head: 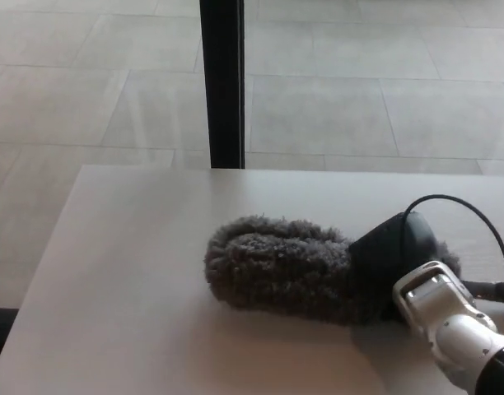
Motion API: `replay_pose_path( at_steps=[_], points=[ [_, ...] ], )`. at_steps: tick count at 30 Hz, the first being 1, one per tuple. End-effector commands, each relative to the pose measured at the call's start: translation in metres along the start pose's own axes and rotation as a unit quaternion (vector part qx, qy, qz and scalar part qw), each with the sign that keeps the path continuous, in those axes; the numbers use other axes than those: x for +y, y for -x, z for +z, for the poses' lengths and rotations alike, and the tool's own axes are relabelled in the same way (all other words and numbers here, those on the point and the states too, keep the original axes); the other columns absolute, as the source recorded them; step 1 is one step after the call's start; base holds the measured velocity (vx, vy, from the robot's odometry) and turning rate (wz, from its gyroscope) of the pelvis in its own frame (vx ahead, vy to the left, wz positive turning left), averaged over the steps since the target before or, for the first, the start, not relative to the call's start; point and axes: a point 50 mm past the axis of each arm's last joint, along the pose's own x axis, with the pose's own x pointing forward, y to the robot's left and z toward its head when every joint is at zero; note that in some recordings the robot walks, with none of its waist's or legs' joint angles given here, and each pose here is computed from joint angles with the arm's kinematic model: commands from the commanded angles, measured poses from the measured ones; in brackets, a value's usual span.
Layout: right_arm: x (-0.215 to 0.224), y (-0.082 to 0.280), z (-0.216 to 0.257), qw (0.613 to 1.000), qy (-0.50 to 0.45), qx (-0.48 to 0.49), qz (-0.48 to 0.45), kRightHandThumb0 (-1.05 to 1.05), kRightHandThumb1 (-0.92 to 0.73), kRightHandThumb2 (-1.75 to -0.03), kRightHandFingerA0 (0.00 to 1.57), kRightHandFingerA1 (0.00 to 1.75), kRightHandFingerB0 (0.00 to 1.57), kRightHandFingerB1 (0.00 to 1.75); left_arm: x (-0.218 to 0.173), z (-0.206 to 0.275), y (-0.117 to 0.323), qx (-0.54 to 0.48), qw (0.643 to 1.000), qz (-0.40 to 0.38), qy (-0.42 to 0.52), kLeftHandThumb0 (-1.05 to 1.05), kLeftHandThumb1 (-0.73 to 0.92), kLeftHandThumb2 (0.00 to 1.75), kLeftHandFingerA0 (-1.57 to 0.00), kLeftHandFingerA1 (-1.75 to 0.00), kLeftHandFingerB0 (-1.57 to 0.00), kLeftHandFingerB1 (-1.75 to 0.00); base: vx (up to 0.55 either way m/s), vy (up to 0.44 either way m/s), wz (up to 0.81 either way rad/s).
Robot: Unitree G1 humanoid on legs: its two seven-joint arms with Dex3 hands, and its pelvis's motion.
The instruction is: The robot uses its right hand to pick up the duster kept in the middle of the desk and use it to wipe the desk by swiping its surface twice
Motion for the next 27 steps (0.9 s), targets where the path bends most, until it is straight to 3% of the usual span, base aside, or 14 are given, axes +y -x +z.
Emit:
replay_pose_path(
  at_steps=[1, 3, 4, 5, 6, 9, 10, 12, 15, 16, 19, 20, 22, 27],
  points=[
    [0.038, 0.006, -0.032, 0.996, -0.021, 0.043, 0.074, -0.41, -0.68, -0.60, 0.82, 1.63, 0.70, 0.78, 0.004, 0.001, 0.002, -0.003, 1.000, 0.013, -0.017, -0.57, 0.92, 0.73, -0.35, -0.56, -0.32, -0.40, 0.00, 0.000, 0.00],
    [0.044, 0.007, -0.038, 0.995, -0.032, 0.051, 0.082, -0.41, -0.66, -0.59, 0.82, 1.64, 0.71, 0.73, 0.004, 0.000, 0.002, -0.004, 1.000, 0.011, -0.012, -0.57, 0.92, 0.70, -0.32, -0.57, -0.31, -0.40, 0.00, 0.000, 0.00],
    [0.060, 0.013, -0.049, 0.991, -0.017, 0.066, 0.116, -0.42, -0.68, -0.64, 0.78, 1.67, 0.74, 0.85, 0.004, 0.000, 0.002, -0.003, 1.000, 0.013, -0.009, -0.57, 0.92, 0.71, -0.33, -0.56, -0.30, -0.39, 0.00, 0.000, 0.00],
    [0.067, 0.017, -0.055, 0.988, -0.017, 0.076, 0.130, -0.32, -0.55, -0.60, 0.93, 1.46, 0.91, 0.69, 0.004, -0.001, 0.003, -0.004, 1.000, 0.010, -0.007, -0.58, 0.92, 0.72, -0.33, -0.57, -0.31, -0.41, 0.00, 0.000, 0.00],
    [0.075, 0.021, -0.062, 0.985, -0.022, 0.092, 0.145, -0.44, -0.68, -0.63, 0.79, 1.70, 0.75, 0.95, 0.004, -0.002, 0.003, -0.003, 1.000, 0.010, -0.006, -0.57, 0.92, 0.72, -0.34, -0.55, -0.32, -0.40, 0.00, 0.000, 0.00],
    [0.098, 0.035, -0.079, 0.972, -0.011, 0.129, 0.194, -0.46, -0.66, -0.62, 0.77, 1.72, 0.75, 1.03, 0.006, -0.004, 0.005, -0.007, 1.000, 0.011, -0.003, -0.56, 0.92, 0.73, -0.36, -0.57, -0.32, -0.40, 0.00, 0.000, 0.00],
    [0.103, 0.038, -0.082, 0.969, -0.015, 0.138, 0.204, -0.43, -0.66, -0.60, 0.79, 1.69, 0.76, 0.99, 0.007, -0.004, 0.006, -0.009, 1.000, 0.006, -0.003, -0.57, 0.92, 0.72, -0.35, -0.60, -0.31, -0.42, 0.00, 0.000, 0.00],
    [0.114, 0.046, -0.090, 0.959, -0.046, 0.164, 0.226, -0.43, -0.67, -0.64, 0.79, 1.63, 0.64, 0.73, 0.009, -0.006, 0.008, -0.006, 1.000, 0.007, -0.002, -0.57, 0.92, 0.73, -0.36, -0.59, -0.31, -0.42, 0.00, 0.000, 0.00],
    [0.129, 0.058, -0.098, 0.940, -0.053, 0.193, 0.275, -0.44, -0.70, -0.65, 0.77, 1.53, 0.62, 0.68, 0.010, -0.009, 0.008, -0.003, 1.000, 0.017, 0.011, -0.57, 0.92, 0.72, -0.39, -0.60, -0.36, -0.44, 0.00, 0.000, 0.00],
    [0.132, 0.061, -0.100, 0.937, -0.066, 0.211, 0.270, -0.48, -0.73, -0.67, 0.79, 1.58, 0.66, 0.85, 0.011, -0.010, 0.009, -0.002, 1.000, 0.016, 0.015, -0.57, 0.92, 0.72, -0.38, -0.58, -0.35, -0.42, 0.00, 0.000, 0.00],
    [0.142, 0.069, -0.102, 0.924, -0.087, 0.219, 0.301, -0.44, -0.69, -0.65, 0.77, 1.50, 0.47, 0.52, 0.011, -0.012, 0.010, 0.001, 1.000, 0.011, 0.010, -0.58, 0.92, 0.73, -0.38, -0.60, -0.34, -0.43, 0.00, 0.000, 0.00],
    [0.142, 0.069, -0.101, 0.918, -0.093, 0.224, 0.314, -0.45, -0.71, -0.63, 0.78, 1.40, 0.40, 0.47, 0.011, -0.013, 0.010, 0.002, 1.000, 0.012, 0.013, -0.58, 0.92, 0.72, -0.38, -0.59, -0.34, -0.42, 0.00, 0.000, 0.00],
    [0.141, 0.067, -0.098, 0.915, -0.077, 0.222, 0.328, -0.48, -0.73, -0.61, 0.80, 1.40, 0.34, 0.49, 0.011, -0.013, 0.010, 0.001, 1.000, 0.012, 0.017, -0.58, 0.92, 0.72, -0.37, -0.59, -0.33, -0.42, 0.00, 0.000, 0.00],
    [0.133, 0.058, -0.086, 0.916, -0.133, 0.220, 0.307, -0.52, -0.81, -0.66, 0.74, 1.33, 0.42, 0.48, 0.012, -0.015, 0.011, 0.003, 1.000, 0.016, 0.023, -0.57, 0.91, 0.71, -0.38, -0.60, -0.36, -0.43, 0.00, 0.000, 0.00]
  ],
)
